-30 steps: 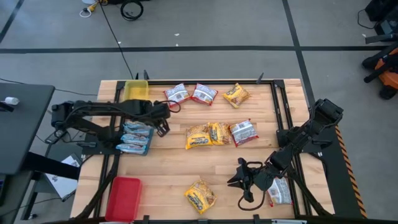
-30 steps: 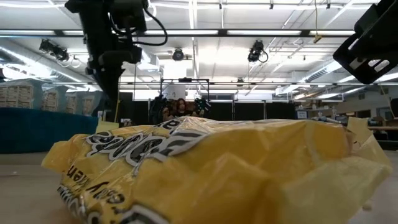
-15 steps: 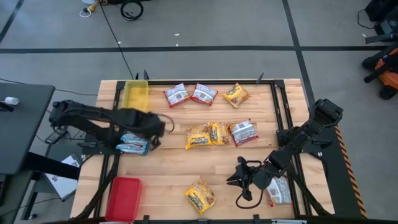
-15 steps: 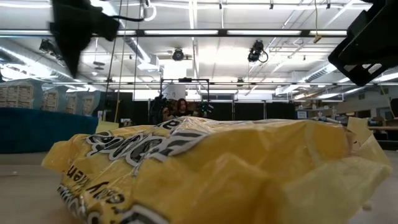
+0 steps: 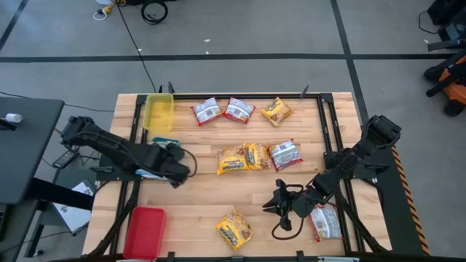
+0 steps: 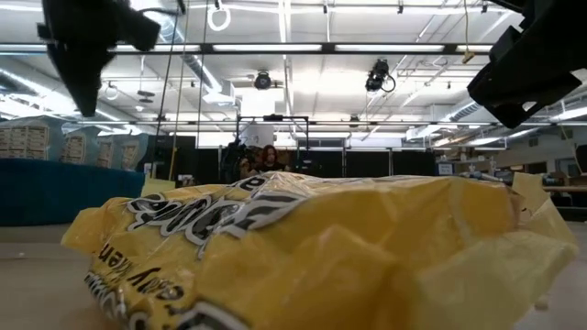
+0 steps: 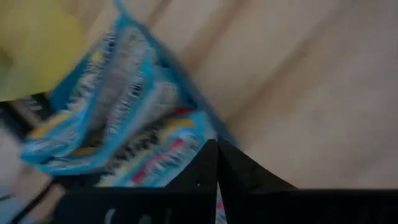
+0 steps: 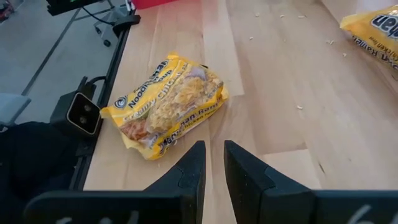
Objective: Sort Maruchan noodles
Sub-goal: Adjust the blue noodle packs in the blue bin
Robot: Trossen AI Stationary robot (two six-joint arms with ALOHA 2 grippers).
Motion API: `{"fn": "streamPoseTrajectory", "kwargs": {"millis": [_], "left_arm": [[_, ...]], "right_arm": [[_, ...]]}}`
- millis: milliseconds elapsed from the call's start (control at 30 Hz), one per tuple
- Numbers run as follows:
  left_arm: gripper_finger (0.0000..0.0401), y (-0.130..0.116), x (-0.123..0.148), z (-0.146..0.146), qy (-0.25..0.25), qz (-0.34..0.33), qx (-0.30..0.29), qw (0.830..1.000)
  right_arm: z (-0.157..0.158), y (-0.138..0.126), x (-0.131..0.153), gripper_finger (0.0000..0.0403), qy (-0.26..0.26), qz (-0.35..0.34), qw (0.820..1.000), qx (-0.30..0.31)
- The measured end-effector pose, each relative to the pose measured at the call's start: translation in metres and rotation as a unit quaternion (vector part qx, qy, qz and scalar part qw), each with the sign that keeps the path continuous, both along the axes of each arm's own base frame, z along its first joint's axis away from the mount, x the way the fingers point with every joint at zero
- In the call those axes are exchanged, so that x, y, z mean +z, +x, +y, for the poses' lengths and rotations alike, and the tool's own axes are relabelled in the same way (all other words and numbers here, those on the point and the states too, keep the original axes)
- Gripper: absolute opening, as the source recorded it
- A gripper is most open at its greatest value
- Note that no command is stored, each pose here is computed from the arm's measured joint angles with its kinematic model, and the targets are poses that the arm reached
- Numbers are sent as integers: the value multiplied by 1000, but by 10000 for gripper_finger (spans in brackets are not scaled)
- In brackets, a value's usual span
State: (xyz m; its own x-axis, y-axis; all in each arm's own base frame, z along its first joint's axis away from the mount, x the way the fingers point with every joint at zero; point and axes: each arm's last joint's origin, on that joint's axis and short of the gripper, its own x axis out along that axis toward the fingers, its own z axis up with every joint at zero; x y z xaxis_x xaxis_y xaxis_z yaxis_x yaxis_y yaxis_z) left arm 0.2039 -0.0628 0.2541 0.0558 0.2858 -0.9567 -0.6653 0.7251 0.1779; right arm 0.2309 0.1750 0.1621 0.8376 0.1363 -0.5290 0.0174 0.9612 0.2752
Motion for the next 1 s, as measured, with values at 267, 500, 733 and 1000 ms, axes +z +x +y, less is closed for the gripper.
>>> {"fn": "streamPoseTrajectory", "kwargs": {"millis": [267, 500, 733, 1000], "left_arm": [[11, 42, -33, 7, -2, 18, -53, 998], [11, 46, 4, 7, 7, -6, -73, 997], [11, 6, -5, 22, 22, 121, 78, 989], [11, 19, -50, 22, -46, 28, -4, 999]], "right_arm": [[10, -8, 0, 64, 40, 7, 999, 9], [18, -15, 1, 64, 33, -1, 999, 9], [19, -16, 1, 64, 25, -4, 1000, 6], [21, -18, 0, 64, 23, 0, 1000, 10]]}}
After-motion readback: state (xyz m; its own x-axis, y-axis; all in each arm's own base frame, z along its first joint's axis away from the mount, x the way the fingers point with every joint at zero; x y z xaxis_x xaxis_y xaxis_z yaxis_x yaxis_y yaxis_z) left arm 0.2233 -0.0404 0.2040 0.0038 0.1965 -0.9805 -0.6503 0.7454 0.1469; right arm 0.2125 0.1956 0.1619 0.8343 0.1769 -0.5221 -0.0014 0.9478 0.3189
